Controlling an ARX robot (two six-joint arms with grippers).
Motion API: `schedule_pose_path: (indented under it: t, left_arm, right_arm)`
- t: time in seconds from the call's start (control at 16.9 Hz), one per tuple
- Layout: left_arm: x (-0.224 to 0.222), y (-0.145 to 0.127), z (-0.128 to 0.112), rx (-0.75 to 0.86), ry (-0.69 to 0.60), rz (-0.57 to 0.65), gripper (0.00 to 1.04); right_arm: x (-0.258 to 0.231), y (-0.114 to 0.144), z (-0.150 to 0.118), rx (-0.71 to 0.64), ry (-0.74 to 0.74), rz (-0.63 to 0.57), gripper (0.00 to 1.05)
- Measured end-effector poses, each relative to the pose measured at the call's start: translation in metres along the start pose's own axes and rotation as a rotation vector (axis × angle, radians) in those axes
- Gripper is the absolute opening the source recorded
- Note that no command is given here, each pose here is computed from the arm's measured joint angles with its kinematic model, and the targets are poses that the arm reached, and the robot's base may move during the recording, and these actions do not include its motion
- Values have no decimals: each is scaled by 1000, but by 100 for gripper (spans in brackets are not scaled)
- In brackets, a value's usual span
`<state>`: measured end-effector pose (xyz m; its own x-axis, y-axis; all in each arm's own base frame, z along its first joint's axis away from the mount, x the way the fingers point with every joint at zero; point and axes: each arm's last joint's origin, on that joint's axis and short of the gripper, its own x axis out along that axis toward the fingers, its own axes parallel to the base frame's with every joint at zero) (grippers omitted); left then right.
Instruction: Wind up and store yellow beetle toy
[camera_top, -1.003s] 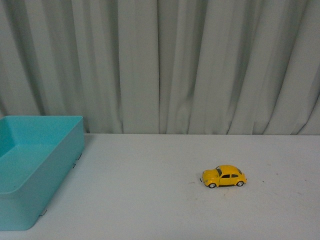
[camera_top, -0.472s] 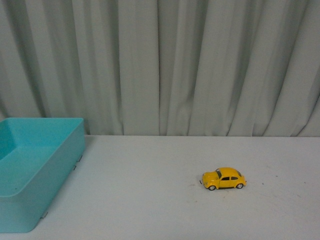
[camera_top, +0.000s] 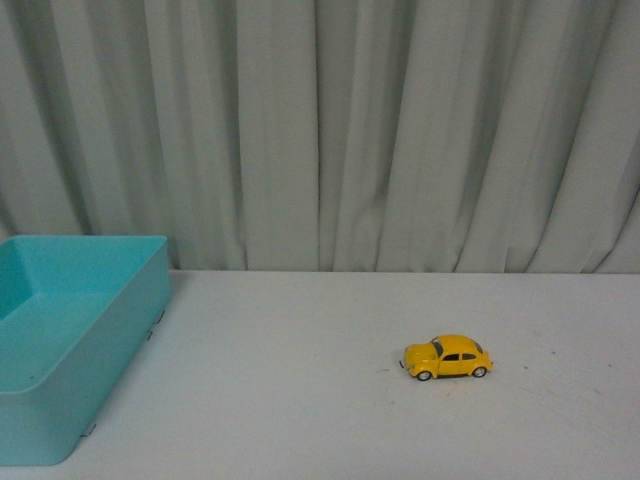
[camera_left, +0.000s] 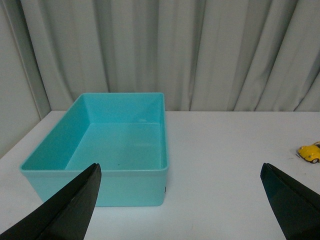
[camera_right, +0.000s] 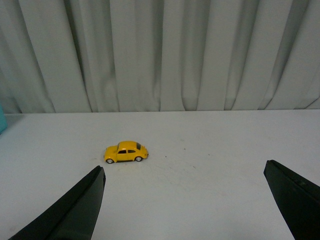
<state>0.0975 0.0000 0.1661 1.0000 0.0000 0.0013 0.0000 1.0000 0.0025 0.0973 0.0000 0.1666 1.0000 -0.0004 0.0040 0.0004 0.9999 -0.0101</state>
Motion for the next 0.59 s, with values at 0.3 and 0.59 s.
schedule_pose_path:
  t: [0.3,0.59]
  left_arm:
    - [0,0,0,0,0,0,98]
    - [0,0,0,0,0,0,98]
  right_arm:
    - [0,0,0,0,0,0,98]
    - [0,0,0,0,0,0,98]
